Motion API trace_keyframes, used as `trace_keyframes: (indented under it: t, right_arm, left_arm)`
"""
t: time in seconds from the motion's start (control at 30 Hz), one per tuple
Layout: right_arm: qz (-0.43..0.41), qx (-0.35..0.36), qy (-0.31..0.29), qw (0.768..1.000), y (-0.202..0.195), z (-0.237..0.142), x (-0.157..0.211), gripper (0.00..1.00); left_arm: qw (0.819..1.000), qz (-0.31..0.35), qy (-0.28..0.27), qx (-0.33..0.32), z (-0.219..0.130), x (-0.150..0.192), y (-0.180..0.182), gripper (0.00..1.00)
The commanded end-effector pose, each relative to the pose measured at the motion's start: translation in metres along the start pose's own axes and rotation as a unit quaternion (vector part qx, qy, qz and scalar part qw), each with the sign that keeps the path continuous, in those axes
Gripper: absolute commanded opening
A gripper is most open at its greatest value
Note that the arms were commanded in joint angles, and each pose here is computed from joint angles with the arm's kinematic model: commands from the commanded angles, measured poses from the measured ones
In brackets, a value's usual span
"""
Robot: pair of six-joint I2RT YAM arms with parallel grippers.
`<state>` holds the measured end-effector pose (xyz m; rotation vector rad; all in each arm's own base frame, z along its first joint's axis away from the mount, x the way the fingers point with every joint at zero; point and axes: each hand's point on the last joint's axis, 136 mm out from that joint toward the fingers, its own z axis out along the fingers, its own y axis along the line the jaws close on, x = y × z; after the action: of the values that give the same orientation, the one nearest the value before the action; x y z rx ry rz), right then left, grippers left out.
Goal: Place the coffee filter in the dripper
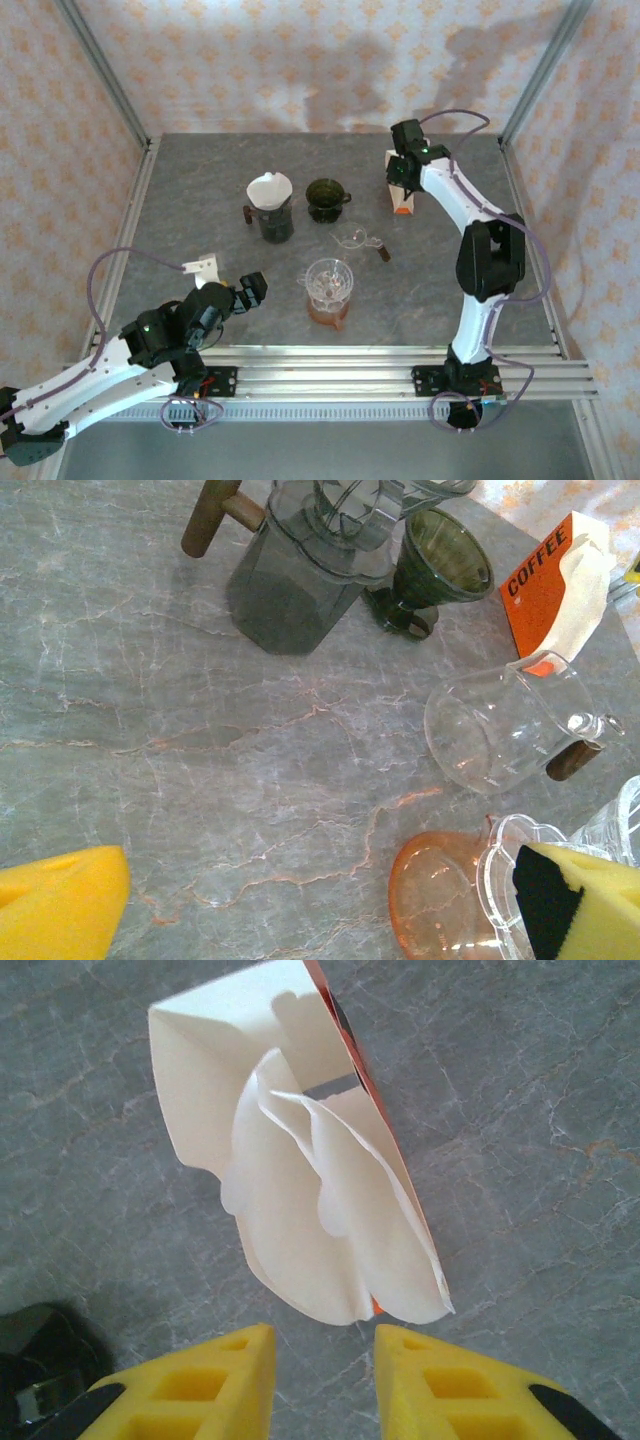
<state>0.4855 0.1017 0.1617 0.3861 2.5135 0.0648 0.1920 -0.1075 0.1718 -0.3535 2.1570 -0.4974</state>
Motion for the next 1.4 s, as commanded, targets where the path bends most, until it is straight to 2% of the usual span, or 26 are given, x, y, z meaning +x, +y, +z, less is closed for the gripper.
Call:
trace_keyframes:
  t: [0.0,0.33,0.63,0.9,1.07,1.13,1.27,1.37]
  right_arm:
    - [0.035,-0.006,-0.028,0.999,0.009,-0.002,-0.023,0.32]
    - [0.064,-0.012,0.0,0.998,0.02,0.029,-0.025,0.32]
    - [0.075,-0.014,0.006,0.997,0.023,0.039,-0.025,0.32]
    - [0.073,-0.003,0.012,0.997,0.02,0.047,-0.021,0.24]
    - [0.069,0.002,0.015,0.998,0.019,0.049,-0.021,0.23]
    - [0.067,0.002,0.016,0.998,0.02,0.049,-0.021,0.19]
    - [0.067,-0.007,0.01,0.998,0.022,0.042,-0.025,0.02]
    - [0.065,-0.015,0.004,0.998,0.024,0.034,-0.029,0.0]
  left_arm:
    - [1.0,0.008,-0.014,-0.025,0.005,-0.002,0.009,1.0]
    - [0.999,0.012,0.001,-0.032,0.013,0.002,0.007,1.0]
    - [0.999,0.002,0.006,-0.036,0.015,0.002,0.011,1.0]
    - [0.999,-0.003,0.009,-0.036,0.016,0.003,0.012,1.0]
    - [0.999,-0.003,0.011,-0.039,0.017,0.002,0.013,1.0]
    - [0.999,-0.005,0.009,-0.038,0.017,0.001,0.013,1.0]
    - [0.999,-0.005,0.011,-0.04,0.017,0.001,0.014,1.0]
    - [0.999,-0.005,0.011,-0.041,0.018,0.001,0.014,1.0]
